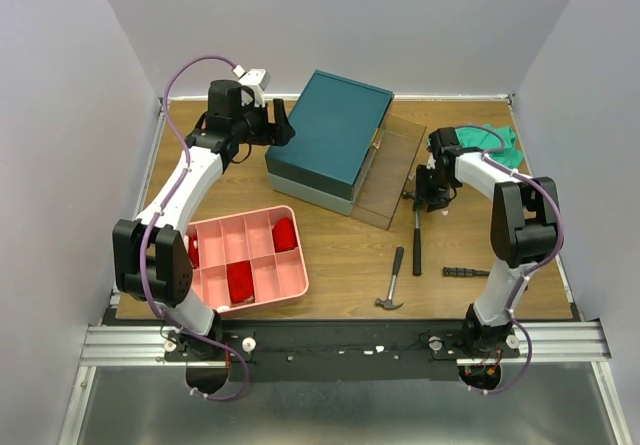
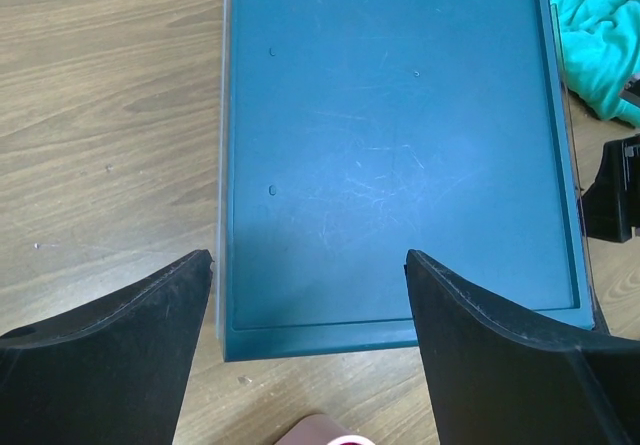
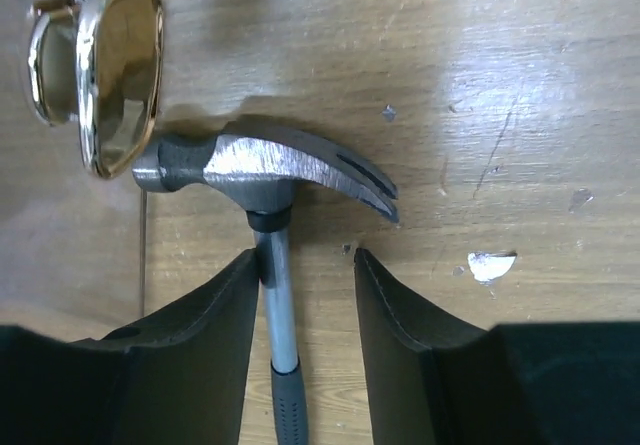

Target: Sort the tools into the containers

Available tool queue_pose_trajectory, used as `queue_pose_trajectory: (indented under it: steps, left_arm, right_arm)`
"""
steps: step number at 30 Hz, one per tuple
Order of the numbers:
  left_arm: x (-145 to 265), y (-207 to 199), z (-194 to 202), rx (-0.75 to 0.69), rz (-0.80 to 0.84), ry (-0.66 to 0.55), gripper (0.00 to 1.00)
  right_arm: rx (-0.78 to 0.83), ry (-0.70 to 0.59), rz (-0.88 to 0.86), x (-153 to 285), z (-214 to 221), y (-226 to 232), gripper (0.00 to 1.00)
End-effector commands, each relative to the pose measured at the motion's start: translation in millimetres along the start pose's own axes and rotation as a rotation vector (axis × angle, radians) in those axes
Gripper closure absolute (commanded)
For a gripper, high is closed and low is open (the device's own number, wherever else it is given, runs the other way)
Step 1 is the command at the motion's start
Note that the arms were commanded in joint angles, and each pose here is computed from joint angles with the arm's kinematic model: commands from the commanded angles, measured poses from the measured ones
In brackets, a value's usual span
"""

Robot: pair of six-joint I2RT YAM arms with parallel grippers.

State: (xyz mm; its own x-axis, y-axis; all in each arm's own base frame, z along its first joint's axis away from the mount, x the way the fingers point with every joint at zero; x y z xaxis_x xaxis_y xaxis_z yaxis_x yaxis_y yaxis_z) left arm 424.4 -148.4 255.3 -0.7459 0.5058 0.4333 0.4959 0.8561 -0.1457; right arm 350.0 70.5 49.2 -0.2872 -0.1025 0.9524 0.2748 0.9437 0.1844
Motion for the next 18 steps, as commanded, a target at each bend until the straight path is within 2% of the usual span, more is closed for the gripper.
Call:
queue_pose_trajectory:
  steps: [1, 7, 8, 9, 13, 18]
  left_arm:
    - [16, 6, -9, -0.023, -0.048, -0.036, 0.11]
    - [17, 9, -20, -0.022, -0.057, -0.06, 0.11]
    - [16, 10, -22, -0.023, -0.058, -0.063, 0.11]
    - [17, 10, -24, -0.026, -0.06, -0.068, 0.11]
    - [15, 10, -32, -0.035, -0.057, -0.081, 0.11]
    - [12, 7, -46, -0.021, -0.032, -0.108, 0.11]
  right_arm:
    - [-0.041, 0.003, 0.061, -9, -3, -3, 0.59]
    - [-0.057, 0.035, 0.109, -7, -5, -8, 0.77]
    - [-0.059, 0.038, 0.109, -7, -4, -8, 0.82]
    - [-0.054, 0.038, 0.099, -7, -4, -8, 0.99]
    - [-0.089, -0.003, 0.043, 10, -18, -11, 0.99]
    - [-0.092, -0.177, -0.056, 65, -52, 3, 0.99]
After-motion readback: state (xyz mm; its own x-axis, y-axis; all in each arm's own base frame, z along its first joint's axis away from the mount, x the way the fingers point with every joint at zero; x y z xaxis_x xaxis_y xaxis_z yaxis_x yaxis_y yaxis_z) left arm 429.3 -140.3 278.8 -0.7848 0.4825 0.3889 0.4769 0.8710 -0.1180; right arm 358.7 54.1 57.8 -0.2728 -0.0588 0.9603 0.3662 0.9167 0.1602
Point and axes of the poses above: each gripper's point midway between its finger pads, its own x axis back along the fingers, its own y axis along the line the jaws close on, z = x × y, the point moved 3 cm from there along x, back along the fingers, and after that the axes turned 11 degrees about -x, right-handed, at the moved point
